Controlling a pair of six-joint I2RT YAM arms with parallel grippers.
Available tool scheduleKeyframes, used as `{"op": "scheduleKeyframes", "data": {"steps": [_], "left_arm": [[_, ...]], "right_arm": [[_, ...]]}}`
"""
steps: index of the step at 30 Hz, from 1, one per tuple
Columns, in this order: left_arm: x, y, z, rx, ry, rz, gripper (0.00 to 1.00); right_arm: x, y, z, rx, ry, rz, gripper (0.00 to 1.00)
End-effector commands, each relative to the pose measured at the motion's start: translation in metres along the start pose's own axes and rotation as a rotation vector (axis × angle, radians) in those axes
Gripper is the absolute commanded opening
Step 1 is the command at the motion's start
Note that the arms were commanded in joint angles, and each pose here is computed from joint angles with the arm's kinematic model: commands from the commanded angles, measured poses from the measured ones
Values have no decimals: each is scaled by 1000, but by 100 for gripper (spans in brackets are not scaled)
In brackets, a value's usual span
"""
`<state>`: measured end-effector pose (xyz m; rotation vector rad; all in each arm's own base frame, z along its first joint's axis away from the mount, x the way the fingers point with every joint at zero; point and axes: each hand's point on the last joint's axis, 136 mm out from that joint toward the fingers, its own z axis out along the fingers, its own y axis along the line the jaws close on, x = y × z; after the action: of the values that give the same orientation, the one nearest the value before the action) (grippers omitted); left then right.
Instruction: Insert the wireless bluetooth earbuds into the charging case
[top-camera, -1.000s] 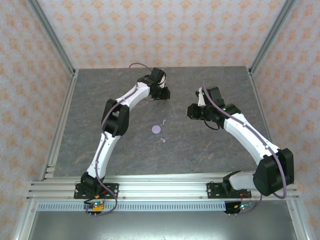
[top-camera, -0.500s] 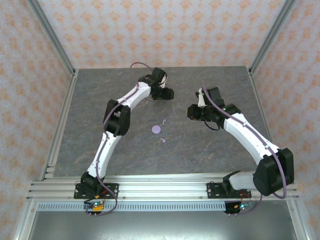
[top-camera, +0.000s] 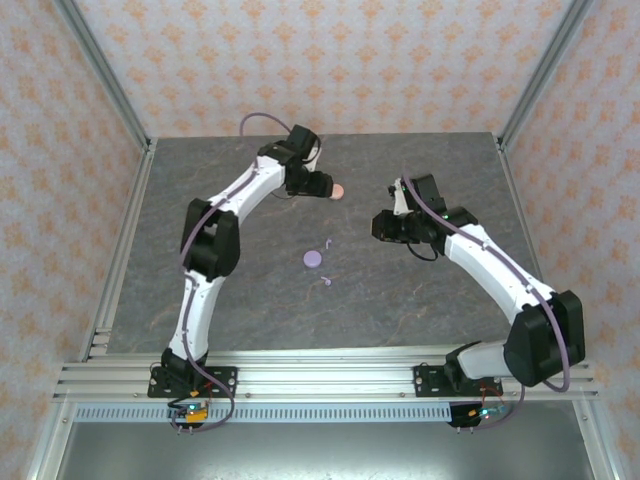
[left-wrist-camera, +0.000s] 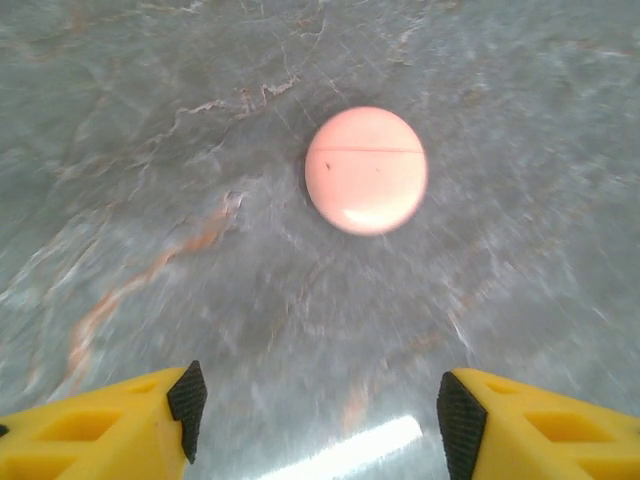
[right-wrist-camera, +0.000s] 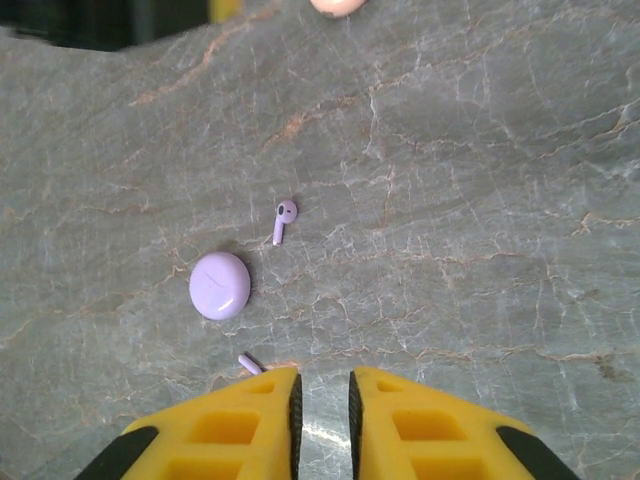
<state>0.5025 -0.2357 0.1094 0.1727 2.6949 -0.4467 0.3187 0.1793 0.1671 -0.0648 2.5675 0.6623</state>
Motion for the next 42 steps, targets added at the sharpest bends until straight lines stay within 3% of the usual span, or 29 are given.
{"op": "scheduleKeyframes", "data": {"steps": [1,8,16,21,30,42], "left_arm": [[5,1,-43,-24,-49,20,61],[61,16,-62,-36,-37,-39,47],[129,37,-44,-39,28,-146,28],[155,43,-33,-36,60,-190,25],[174,39,-17,-23,105,-202,18],[183,27,-5,-24,150,-187,15]], "right_arm": [[4,4,10,-22,35,9,22],[18,14,42,-36,126,1,23],[39,29,78,-75,202,1,23],[50,42,95,-131,247,14,23],[65,53,123,-143,308,26,20],[74,57,139,-123,376,13,16]]}}
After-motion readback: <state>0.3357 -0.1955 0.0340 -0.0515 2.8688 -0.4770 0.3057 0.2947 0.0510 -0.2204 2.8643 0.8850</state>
